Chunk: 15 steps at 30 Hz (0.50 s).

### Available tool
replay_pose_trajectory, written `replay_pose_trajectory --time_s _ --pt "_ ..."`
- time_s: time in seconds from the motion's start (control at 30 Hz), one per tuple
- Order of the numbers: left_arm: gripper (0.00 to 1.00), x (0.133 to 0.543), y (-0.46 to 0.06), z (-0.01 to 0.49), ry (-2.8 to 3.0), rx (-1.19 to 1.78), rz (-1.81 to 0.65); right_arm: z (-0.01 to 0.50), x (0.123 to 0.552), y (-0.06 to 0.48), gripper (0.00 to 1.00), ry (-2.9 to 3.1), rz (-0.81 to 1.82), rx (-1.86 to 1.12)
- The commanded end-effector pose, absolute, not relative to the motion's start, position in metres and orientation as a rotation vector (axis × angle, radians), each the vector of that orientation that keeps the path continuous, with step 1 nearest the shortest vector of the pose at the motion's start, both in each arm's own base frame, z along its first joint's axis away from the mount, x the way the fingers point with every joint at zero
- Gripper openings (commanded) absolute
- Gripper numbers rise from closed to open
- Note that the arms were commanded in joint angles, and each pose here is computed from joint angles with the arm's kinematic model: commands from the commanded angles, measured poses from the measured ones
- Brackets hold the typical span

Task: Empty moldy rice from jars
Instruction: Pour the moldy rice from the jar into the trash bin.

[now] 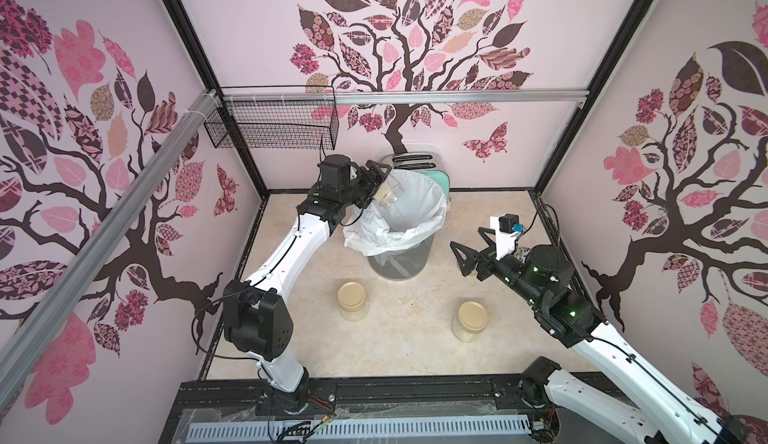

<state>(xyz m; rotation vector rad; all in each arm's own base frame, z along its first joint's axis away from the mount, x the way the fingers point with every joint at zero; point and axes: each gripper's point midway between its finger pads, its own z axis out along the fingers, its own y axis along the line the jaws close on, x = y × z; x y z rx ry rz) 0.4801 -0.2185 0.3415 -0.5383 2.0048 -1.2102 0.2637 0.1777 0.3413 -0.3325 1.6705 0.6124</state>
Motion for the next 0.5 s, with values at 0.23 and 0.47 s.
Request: replay_pose_trajectory --time_s 0.23,0.47 --pt "0.63 0.499 -0.210 0.377 1.861 -0.437 -1.109 0.318 0.246 0.166 1.00 1.754 0.659 -0.267" --pt "0.63 0.499 -0.214 0.387 1.851 -0.414 -1.112 0.306 0.241 0.164 0.99 1.766 0.673 -0.264"
